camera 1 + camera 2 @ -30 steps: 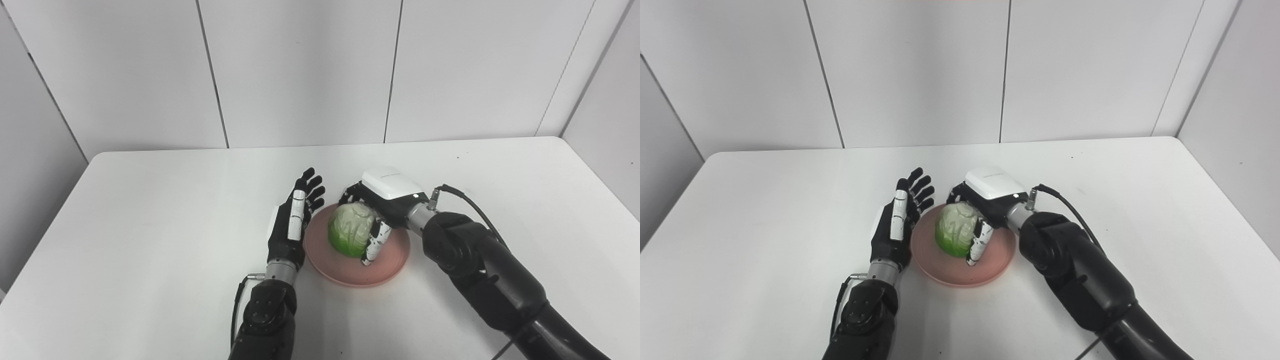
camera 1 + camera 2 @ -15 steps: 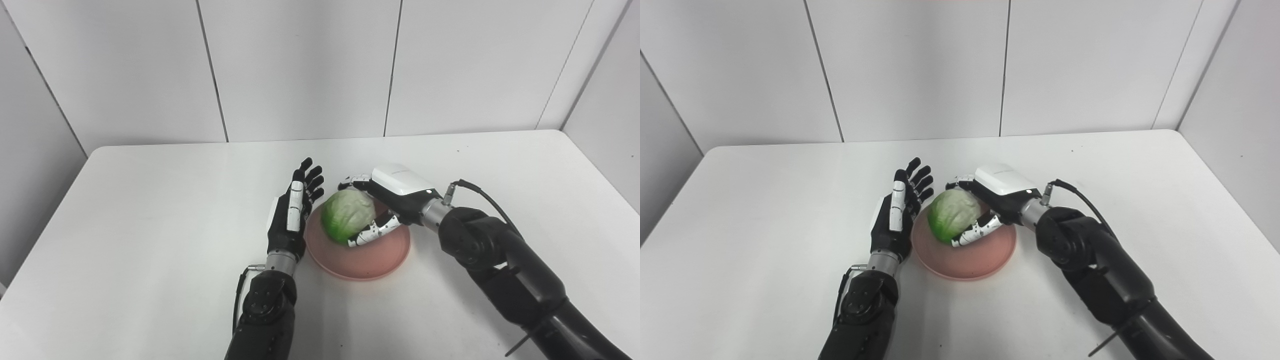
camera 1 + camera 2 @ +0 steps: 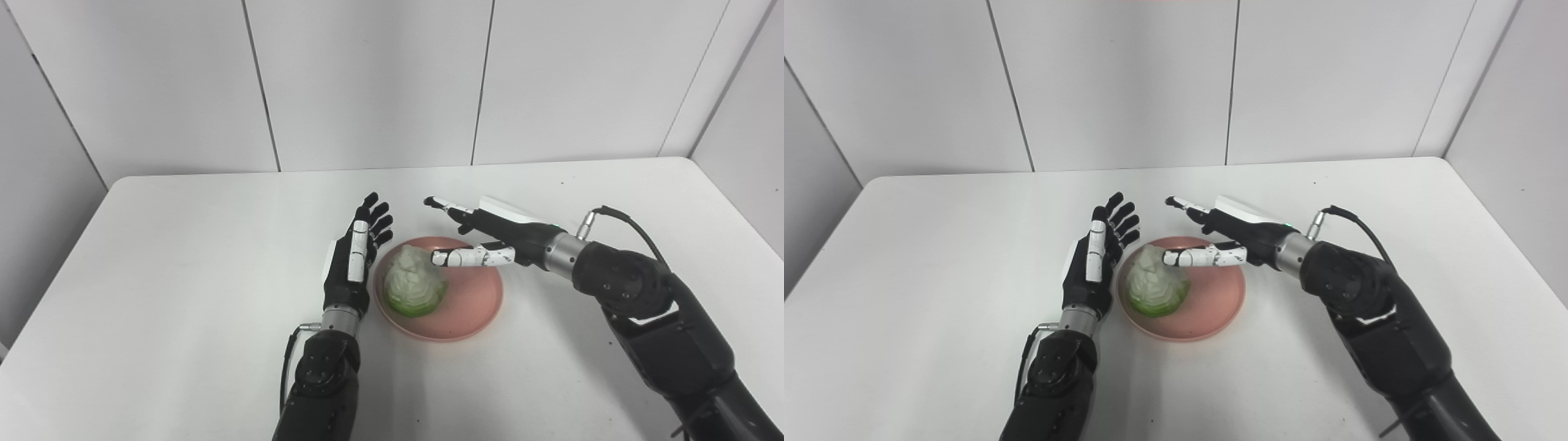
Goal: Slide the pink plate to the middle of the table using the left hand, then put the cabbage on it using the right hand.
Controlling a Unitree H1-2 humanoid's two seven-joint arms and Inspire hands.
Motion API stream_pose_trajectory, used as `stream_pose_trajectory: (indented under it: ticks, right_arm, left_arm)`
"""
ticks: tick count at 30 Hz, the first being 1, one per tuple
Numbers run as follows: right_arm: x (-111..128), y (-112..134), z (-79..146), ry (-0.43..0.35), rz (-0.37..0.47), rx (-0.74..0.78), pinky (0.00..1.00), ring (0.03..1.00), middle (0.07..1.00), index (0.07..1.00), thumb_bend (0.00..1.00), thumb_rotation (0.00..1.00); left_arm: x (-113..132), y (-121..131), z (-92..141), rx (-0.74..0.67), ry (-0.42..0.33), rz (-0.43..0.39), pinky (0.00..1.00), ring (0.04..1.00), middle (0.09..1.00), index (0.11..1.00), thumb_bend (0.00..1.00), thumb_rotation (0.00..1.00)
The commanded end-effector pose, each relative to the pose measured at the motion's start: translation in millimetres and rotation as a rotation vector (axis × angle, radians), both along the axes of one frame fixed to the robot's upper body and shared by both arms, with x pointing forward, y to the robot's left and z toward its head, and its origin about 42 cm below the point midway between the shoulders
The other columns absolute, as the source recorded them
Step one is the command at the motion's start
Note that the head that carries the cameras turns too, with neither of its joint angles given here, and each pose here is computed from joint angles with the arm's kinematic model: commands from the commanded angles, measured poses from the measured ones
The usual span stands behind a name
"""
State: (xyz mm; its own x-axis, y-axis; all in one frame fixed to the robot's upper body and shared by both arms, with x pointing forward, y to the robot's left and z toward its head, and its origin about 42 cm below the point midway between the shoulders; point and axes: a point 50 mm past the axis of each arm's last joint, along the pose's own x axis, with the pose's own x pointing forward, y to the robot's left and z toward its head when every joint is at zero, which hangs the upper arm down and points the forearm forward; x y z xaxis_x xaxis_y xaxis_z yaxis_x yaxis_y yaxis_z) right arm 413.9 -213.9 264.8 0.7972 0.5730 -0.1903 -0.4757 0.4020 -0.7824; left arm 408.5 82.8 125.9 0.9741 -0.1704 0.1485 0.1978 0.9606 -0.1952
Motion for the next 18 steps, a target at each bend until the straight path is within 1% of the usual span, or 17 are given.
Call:
stream_pose_trajectory:
  ticks: [1, 2, 3, 4, 7, 8, 10, 11, 13, 14, 15, 16, 18]
  right_arm:
    - [-2.6, -2.1, 22.4, -0.122, -0.005, 0.06, 0.87, 1.0, 1.0, 0.998, 0.89, 0.96]
    - [-4.9, -4.8, 19.3, -0.146, -0.024, 0.075, 0.89, 1.0, 1.0, 0.999, 0.89, 0.96]
    - [-6.4, -6.6, 17.1, -0.162, -0.037, 0.085, 0.93, 1.0, 1.0, 1.0, 0.88, 0.98]
    - [-8.6, -8.8, 13.0, -0.185, -0.059, 0.119, 0.93, 1.0, 1.0, 1.0, 0.87, 0.98]
    - [-17.5, -14.3, -3.5, -0.207, -0.168, 0.277, 0.97, 1.0, 1.0, 1.0, 0.83, 0.94]
    - [-20.0, -15.6, -9.7, -0.219, -0.202, 0.324, 0.98, 1.0, 1.0, 1.0, 0.82, 0.94]
    - [-23.8, -16.3, -23.0, -0.236, -0.28, 0.411, 1.0, 1.0, 1.0, 1.0, 0.8, 0.97]
    - [-24.9, -14.7, -30.3, -0.241, -0.321, 0.464, 1.0, 1.0, 1.0, 1.0, 0.8, 0.99]
    - [-26.2, -9.0, -45.0, -0.219, -0.386, 0.632, 1.0, 1.0, 1.0, 1.0, 0.78, 0.99]
    - [-26.5, -6.7, -49.7, -0.208, -0.403, 0.697, 1.0, 1.0, 1.0, 1.0, 0.78, 0.96]
    - [-26.3, -2.8, -59.3, -0.183, -0.409, 0.801, 1.0, 1.0, 1.0, 1.0, 0.78, 0.94]
    - [-25.6, 0.3, -67.1, -0.167, -0.416, 0.873, 1.0, 1.0, 1.0, 1.0, 0.78, 0.94]
    - [-22.5, 4.3, -79.7, -0.129, -0.418, 0.993, 1.0, 1.0, 1.0, 1.0, 0.78, 0.96]
  left_arm:
    - [3.4, 2.3, 13.1, -0.002, -0.051, -0.009, 0.88, 0.912, 0.931, 0.916, 0.72, 1.0]
    - [3.4, 3.8, 12.9, -0.01, -0.05, 0.001, 0.88, 0.914, 0.932, 0.917, 0.72, 1.0]
    - [3.4, 4.6, 12.7, -0.016, -0.05, 0.01, 0.89, 0.905, 0.922, 0.908, 0.72, 1.0]
    - [2.9, 5.4, 12.5, -0.008, -0.05, 0.022, 0.89, 0.904, 0.921, 0.907, 0.72, 1.0]
    - [2.5, 8.5, 11.9, 0.009, -0.06, 0.031, 0.9, 0.906, 0.918, 0.9, 0.72, 1.0]
    - [2.5, 9.0, 11.5, 0.006, -0.064, 0.035, 0.89, 0.901, 0.913, 0.894, 0.71, 1.0]
    - [2.6, 10.3, 10.9, 0.004, -0.067, 0.038, 0.89, 0.901, 0.915, 0.898, 0.7, 1.0]
    - [2.6, 11.2, 11.0, 0.006, -0.065, 0.038, 0.9, 0.905, 0.917, 0.901, 0.71, 1.0]
    - [2.9, 13.3, 10.2, 0.023, -0.074, 0.038, 0.89, 0.907, 0.918, 0.903, 0.7, 1.0]
    - [3.0, 14.2, 9.9, 0.031, -0.074, 0.034, 0.92, 0.923, 0.93, 0.915, 0.71, 1.0]
    - [2.4, 16.0, 8.7, 0.039, -0.077, 0.033, 0.94, 0.934, 0.938, 0.923, 0.72, 1.0]
    - [1.7, 17.5, 7.6, 0.042, -0.077, 0.032, 0.96, 0.947, 0.95, 0.932, 0.72, 1.0]
    - [1.3, 20.5, 6.2, 0.048, -0.073, 0.02, 0.99, 0.977, 0.977, 0.958, 0.73, 1.0]
